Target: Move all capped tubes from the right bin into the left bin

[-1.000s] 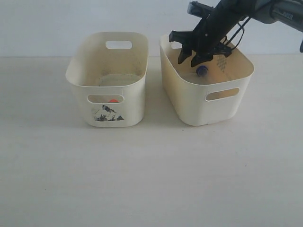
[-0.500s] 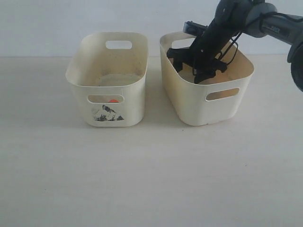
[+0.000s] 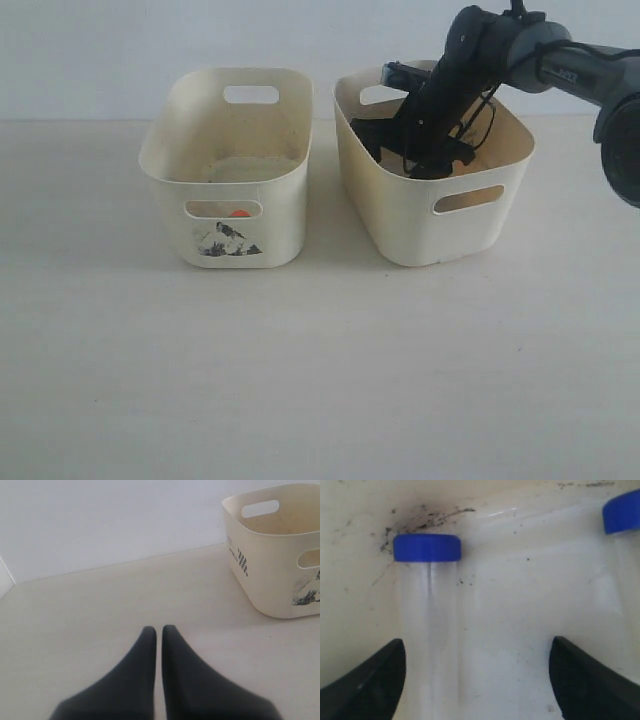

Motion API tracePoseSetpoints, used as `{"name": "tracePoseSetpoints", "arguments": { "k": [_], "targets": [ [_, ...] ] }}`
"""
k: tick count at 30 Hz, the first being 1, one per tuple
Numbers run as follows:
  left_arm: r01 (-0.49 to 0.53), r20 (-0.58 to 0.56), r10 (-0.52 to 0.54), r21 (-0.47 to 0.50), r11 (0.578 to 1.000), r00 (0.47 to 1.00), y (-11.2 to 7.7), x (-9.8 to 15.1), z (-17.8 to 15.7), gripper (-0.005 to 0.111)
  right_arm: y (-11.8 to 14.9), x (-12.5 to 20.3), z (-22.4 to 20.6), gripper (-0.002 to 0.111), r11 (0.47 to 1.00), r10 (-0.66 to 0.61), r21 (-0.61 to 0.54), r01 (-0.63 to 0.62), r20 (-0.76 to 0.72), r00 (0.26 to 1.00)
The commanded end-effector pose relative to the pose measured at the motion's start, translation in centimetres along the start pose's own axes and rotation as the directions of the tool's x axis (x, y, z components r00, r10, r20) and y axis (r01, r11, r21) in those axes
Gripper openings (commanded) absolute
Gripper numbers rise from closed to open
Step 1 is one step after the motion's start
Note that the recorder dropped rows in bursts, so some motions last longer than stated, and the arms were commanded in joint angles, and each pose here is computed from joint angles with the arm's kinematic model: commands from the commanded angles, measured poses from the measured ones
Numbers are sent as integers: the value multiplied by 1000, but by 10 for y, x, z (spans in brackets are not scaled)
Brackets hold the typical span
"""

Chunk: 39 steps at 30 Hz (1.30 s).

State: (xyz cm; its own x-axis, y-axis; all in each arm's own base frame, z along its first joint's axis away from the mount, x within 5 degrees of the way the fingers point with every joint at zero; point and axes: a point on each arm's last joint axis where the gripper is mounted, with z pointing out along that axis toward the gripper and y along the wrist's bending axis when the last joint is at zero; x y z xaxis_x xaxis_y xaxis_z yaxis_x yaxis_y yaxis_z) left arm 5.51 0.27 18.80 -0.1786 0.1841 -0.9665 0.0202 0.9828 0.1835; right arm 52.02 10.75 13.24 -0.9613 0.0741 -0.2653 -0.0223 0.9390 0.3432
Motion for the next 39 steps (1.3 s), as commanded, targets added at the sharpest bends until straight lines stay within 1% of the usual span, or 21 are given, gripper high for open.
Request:
{"name": "tracePoseSetpoints", "arguments": {
  "k": [1,8,9,12,21,25,29,32,36,38,39],
  "targets": [
    [17,12,-17,2,1000,1000,0,-2,0,4,5,7,13,60,998,-45,40,46,-32,999],
    [17,12,-17,2,1000,1000,0,-2,0,4,4,7,13,4,997,-50,53,52,-36,998],
    [17,12,-17,2,1000,1000,0,-2,0,4,4,8,13,0,997,-51,55,53,-38,998],
    [17,12,-17,2,1000,1000,0,-2,0,4,5,7,8,0,997,-56,57,58,-38,998],
    [17,12,-17,2,1000,1000,0,-2,0,4,20,-7,-46,0,988,-135,81,129,80,988],
    [17,12,-17,2,1000,1000,0,-2,0,4,24,-9,-59,0,986,-148,87,140,102,984],
    [17,12,-17,2,1000,1000,0,-2,0,4,23,-8,-59,0,985,-154,89,146,83,985],
    [17,12,-17,2,1000,1000,0,-2,0,4,16,-9,-61,0,987,-140,91,133,84,987],
    [17,12,-17,2,1000,1000,0,-2,0,4,7,-9,-63,0,981,-164,111,157,52,985],
    [17,12,-17,2,1000,1000,0,-2,0,4,8,-7,-63,4,978,-185,107,181,31,982],
    [17,12,-17,2,1000,1000,0,-2,0,4,9,-6,-63,10,978,-191,93,187,29,981]
  ]
}}
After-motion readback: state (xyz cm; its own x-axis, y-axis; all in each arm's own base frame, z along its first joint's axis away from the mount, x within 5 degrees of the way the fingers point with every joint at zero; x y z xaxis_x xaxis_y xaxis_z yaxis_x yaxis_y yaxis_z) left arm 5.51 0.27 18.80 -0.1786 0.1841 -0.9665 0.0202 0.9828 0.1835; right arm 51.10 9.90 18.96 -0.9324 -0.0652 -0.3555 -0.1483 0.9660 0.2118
